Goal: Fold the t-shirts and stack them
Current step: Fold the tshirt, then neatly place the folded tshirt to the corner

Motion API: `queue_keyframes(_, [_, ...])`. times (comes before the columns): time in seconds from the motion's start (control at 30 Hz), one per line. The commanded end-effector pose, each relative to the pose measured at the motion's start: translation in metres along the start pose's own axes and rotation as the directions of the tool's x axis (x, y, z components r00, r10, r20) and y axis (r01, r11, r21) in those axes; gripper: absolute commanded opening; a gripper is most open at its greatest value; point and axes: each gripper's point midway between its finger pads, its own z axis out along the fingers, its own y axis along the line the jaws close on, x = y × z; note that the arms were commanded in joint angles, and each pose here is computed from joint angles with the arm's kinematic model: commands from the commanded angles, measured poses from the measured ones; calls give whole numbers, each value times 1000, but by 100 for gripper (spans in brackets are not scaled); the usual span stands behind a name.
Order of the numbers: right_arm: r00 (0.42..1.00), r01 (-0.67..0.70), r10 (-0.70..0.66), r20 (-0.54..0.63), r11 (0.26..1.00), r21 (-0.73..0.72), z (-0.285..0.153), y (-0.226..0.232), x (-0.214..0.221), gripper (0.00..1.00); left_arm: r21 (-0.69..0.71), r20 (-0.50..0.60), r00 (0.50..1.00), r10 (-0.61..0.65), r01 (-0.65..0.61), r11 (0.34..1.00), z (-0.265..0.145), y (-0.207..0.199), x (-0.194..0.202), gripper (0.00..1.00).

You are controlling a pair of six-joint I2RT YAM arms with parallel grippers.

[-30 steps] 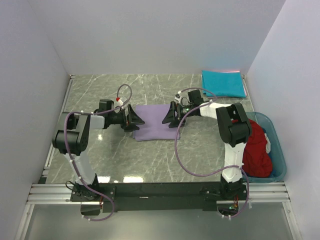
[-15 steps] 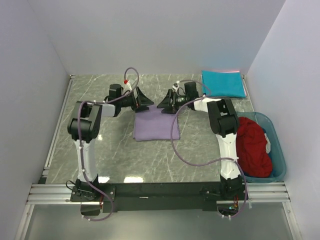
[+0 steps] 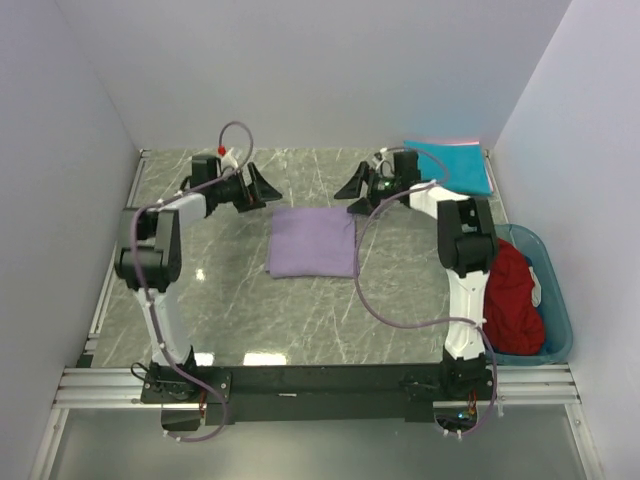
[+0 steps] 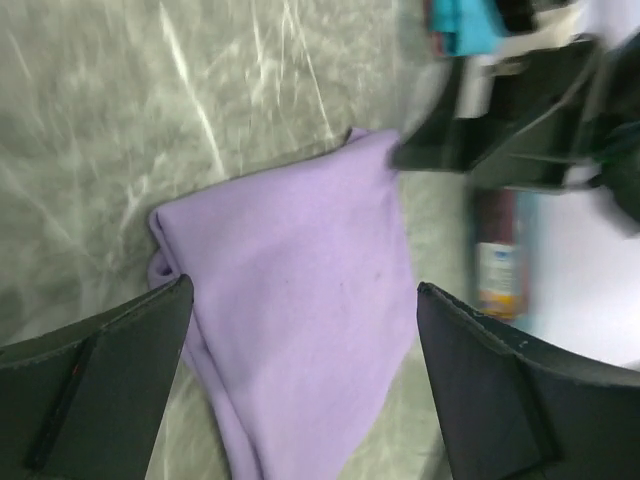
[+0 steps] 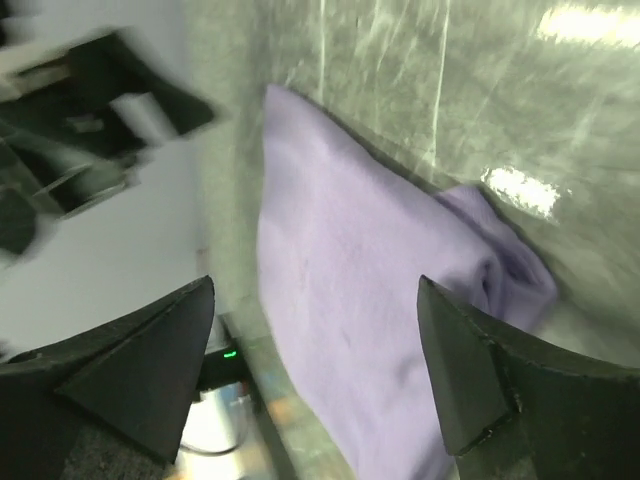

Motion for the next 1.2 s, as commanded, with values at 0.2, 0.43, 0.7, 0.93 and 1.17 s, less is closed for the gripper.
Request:
queue_keyframes(0.2, [798, 536, -593, 107, 780, 322, -126, 139, -37, 92, -312, 9, 542, 840, -797, 517, -125, -145, -53, 99])
queue_keyframes(0.43, [658, 656, -751, 51, 605, 452, -171, 157, -4, 94, -131, 34, 301, 953, -944, 303, -146, -199, 4, 99])
queue_keyframes(0.7, [861, 464, -508, -4, 782, 416, -171, 94, 53, 97, 24, -89, 89, 992, -995, 92, -60, -186, 120, 83])
queue_keyframes(0.93, [921, 321, -383, 74, 850, 418, -166, 51, 91, 97, 187, -154, -98, 983, -980, -69, 13, -157, 218, 56])
queue_keyframes(1.17, [965, 141, -213, 152, 911, 388, -173, 21, 92, 96, 208, -111, -210, 971, -961, -184, 55, -155, 234, 45])
